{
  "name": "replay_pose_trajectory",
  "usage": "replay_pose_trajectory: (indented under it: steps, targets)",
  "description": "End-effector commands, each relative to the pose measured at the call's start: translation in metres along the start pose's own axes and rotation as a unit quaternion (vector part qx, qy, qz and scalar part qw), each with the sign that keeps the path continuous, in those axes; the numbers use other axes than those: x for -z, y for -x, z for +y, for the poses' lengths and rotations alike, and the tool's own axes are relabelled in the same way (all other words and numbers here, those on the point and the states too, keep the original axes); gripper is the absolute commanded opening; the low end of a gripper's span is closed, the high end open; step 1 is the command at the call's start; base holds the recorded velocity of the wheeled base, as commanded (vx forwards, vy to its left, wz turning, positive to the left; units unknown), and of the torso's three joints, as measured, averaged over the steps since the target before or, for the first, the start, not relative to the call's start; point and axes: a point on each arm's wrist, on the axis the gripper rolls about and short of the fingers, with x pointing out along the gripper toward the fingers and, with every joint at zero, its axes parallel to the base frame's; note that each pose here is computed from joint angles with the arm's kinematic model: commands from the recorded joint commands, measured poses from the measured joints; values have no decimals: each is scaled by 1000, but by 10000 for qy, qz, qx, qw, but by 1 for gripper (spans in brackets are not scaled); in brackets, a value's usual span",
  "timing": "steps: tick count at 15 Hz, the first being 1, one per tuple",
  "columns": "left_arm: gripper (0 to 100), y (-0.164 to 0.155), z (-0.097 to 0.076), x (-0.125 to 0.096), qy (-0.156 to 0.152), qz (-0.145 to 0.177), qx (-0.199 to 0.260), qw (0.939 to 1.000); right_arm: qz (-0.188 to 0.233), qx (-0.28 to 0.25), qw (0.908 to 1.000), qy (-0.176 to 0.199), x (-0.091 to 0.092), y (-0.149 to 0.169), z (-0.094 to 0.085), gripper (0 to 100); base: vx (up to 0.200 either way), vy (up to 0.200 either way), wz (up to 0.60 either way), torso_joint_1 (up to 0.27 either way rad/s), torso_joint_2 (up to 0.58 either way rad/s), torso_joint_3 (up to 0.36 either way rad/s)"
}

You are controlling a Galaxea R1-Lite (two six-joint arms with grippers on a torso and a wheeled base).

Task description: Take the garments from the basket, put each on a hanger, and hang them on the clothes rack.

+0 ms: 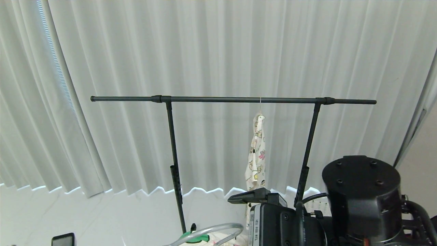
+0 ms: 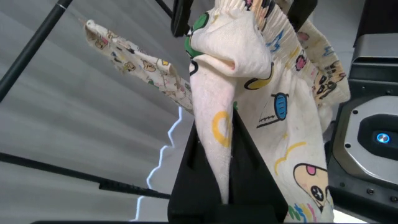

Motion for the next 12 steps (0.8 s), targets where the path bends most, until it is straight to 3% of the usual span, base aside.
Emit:
replay_pose_trajectory:
  steps: [1,3,4,12]
  targets:
    - [0,1,1,-2,3,-47,-8,10000,77,-52,10000,-11,3,-7,0,100,0,0,0,0,0,0]
    - [0,1,2,-4,8,-74,-22,10000,86,-48,9999,-24,3,-7,0,100,0,0,0,0,0,0]
    - [0,1,2,-4,10,-87,-29,10000,86,-48,9999,-24,3,-7,0,0,0,0,0,0,0,0]
    - [0,3,3,-5,-5,-135,-53,9999,153,210,9996,-79,8,-4,-13,0,0,0,0,0,0,0]
